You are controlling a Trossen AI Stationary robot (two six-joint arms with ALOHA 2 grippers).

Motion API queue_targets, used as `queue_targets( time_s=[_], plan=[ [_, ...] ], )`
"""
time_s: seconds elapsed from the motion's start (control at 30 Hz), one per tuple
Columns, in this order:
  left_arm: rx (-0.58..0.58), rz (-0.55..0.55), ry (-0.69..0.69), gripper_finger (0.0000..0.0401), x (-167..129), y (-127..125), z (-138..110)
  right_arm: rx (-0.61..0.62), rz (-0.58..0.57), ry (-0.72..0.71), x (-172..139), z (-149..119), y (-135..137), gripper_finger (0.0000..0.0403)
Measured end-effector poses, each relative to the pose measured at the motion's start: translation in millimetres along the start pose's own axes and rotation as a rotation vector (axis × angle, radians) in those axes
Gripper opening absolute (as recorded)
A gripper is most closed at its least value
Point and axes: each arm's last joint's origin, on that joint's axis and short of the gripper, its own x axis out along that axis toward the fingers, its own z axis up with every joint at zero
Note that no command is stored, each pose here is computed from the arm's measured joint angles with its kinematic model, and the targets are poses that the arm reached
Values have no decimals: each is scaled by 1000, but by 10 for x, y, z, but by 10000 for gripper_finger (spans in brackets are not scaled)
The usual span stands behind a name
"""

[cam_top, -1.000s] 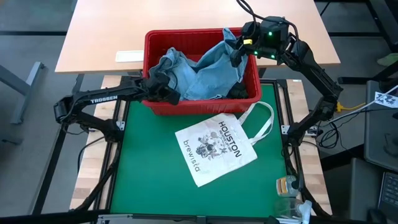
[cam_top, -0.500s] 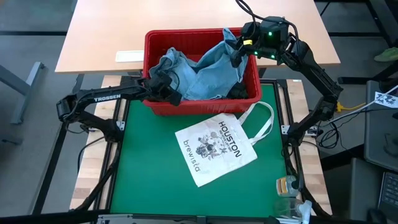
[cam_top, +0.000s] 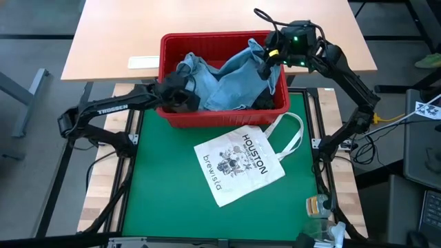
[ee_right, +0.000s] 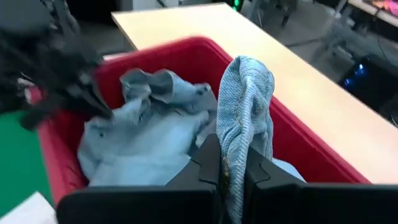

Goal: Fold Laundry from Bin
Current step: Fold the blue jeans

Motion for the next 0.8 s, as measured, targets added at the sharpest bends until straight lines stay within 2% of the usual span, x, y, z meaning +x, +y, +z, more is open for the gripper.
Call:
queue_targets(
  time_s=[0.17, 0.4, 0.8],
  plan=[
    [-9, -73, -123, 1, -322, -55, 278, 29, -45, 79, 156, -178, -171, 12],
    [-6, -173, -256, 1, -796, -149, 534, 54, -70, 172, 333, -408, -289, 12],
    [34, -356, -225, 0, -1317, -364, 421, 57, -54, 276, 515, -655, -258, 12]
  ],
)
